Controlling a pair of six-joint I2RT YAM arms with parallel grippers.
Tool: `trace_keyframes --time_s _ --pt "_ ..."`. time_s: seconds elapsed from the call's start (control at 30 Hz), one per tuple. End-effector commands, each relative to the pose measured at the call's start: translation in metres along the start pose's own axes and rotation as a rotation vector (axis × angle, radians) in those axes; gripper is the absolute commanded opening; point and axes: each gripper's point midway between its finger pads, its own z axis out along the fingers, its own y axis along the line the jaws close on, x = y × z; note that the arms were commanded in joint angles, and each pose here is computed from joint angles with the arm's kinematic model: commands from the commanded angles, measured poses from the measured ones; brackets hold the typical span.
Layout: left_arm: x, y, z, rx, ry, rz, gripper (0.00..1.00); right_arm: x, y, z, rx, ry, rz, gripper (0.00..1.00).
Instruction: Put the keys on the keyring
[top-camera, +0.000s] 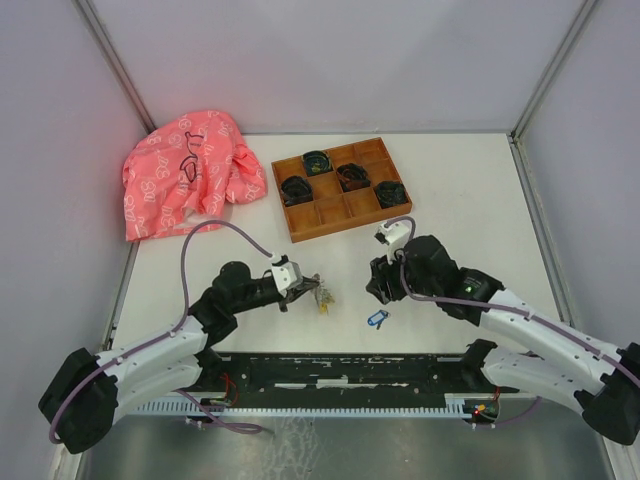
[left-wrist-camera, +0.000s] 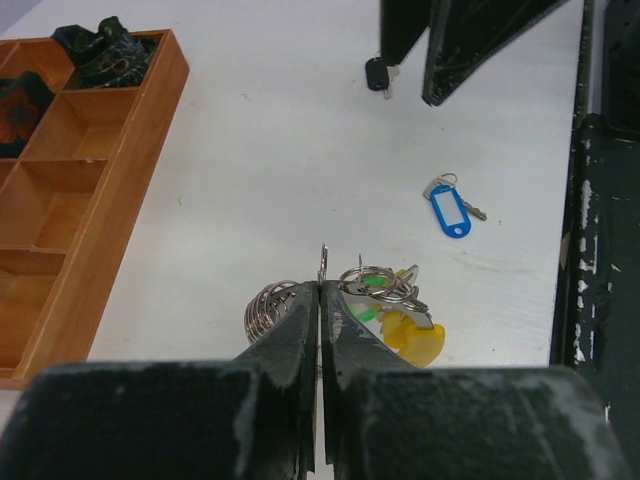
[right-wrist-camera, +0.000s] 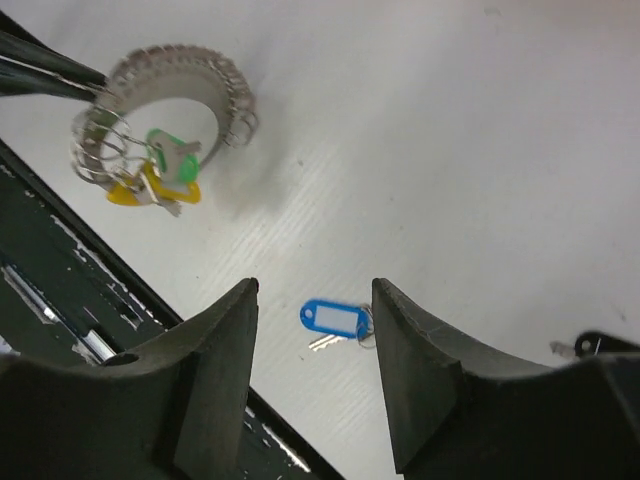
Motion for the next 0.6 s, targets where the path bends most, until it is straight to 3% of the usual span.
trace_keyframes --time_s 0.0,0.2,0.57 --pt "-0.029 0.023 0.003 -0.095 -0.043 -0.042 0.03 0.034 -0.026 -0.008 0.210 0.165 0.182 0.57" --pt "-0.022 0.031 0.002 -0.142 0.012 -0.068 0.03 0.072 -0.036 0.003 0.331 0.294 0.327 0.56" --pt "-0.012 0.038 0.003 -0.162 0.100 -0.072 0.03 0.119 -0.041 0.020 0.430 0.372 0.534 0.51"
